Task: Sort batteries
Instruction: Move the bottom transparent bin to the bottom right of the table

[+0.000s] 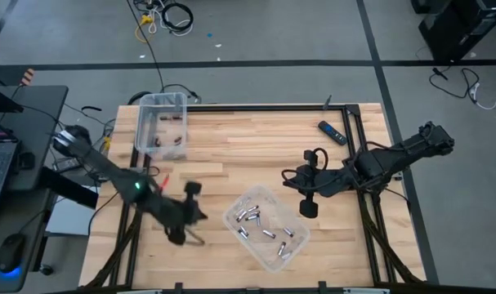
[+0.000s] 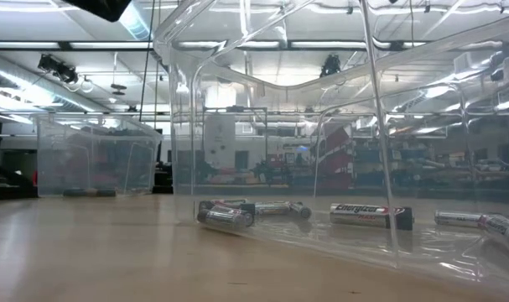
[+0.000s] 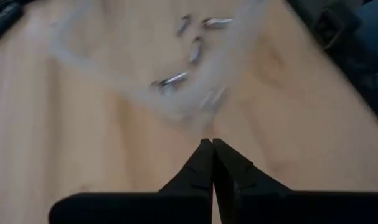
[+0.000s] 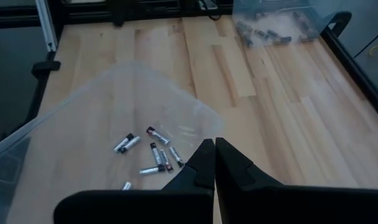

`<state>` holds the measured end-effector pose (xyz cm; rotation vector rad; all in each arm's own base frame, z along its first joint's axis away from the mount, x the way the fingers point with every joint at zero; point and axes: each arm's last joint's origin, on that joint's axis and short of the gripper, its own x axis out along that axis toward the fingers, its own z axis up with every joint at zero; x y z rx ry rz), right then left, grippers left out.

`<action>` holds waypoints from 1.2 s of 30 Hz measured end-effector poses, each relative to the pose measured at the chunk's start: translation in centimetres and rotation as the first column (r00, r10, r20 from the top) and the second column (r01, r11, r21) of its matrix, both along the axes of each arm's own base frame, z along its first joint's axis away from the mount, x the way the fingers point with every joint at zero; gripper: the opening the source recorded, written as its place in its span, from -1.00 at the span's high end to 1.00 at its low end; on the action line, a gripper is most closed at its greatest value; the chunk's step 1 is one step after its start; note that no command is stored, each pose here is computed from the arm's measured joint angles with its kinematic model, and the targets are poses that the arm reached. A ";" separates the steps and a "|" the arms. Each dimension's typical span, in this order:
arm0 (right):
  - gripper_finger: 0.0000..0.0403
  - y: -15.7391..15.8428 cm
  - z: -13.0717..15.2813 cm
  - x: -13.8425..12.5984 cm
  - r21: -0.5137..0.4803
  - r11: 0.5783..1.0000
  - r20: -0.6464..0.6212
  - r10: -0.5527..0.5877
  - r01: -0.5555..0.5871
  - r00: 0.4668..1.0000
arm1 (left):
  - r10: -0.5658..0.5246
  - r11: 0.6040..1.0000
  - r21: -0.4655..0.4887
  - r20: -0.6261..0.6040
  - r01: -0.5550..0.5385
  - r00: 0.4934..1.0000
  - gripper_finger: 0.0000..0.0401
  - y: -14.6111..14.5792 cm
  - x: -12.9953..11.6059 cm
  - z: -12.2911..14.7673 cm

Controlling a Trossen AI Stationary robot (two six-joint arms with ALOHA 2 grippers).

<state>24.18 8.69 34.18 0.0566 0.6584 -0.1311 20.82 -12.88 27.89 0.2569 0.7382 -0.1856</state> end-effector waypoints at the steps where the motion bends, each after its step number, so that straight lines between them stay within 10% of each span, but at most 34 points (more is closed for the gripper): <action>1: 1.00 0.1 0.0 0.0 0.008 1.000 0.001 -0.002 0.002 1.000 | -0.013 1.000 -0.007 0.005 0.013 1.000 0.98 -0.9 0.4 -0.5; 15: 1.00 1.9 0.3 -0.5 0.057 0.997 0.046 0.043 -0.046 0.998 | 0.139 0.968 0.197 0.091 -0.154 0.986 1.00 -4.8 4.3 -6.6; 36: 1.00 3.9 0.4 -1.5 0.030 0.995 0.060 0.096 -0.098 0.994 | 0.362 0.890 0.179 0.285 -0.421 0.887 1.00 1.1 12.3 -9.8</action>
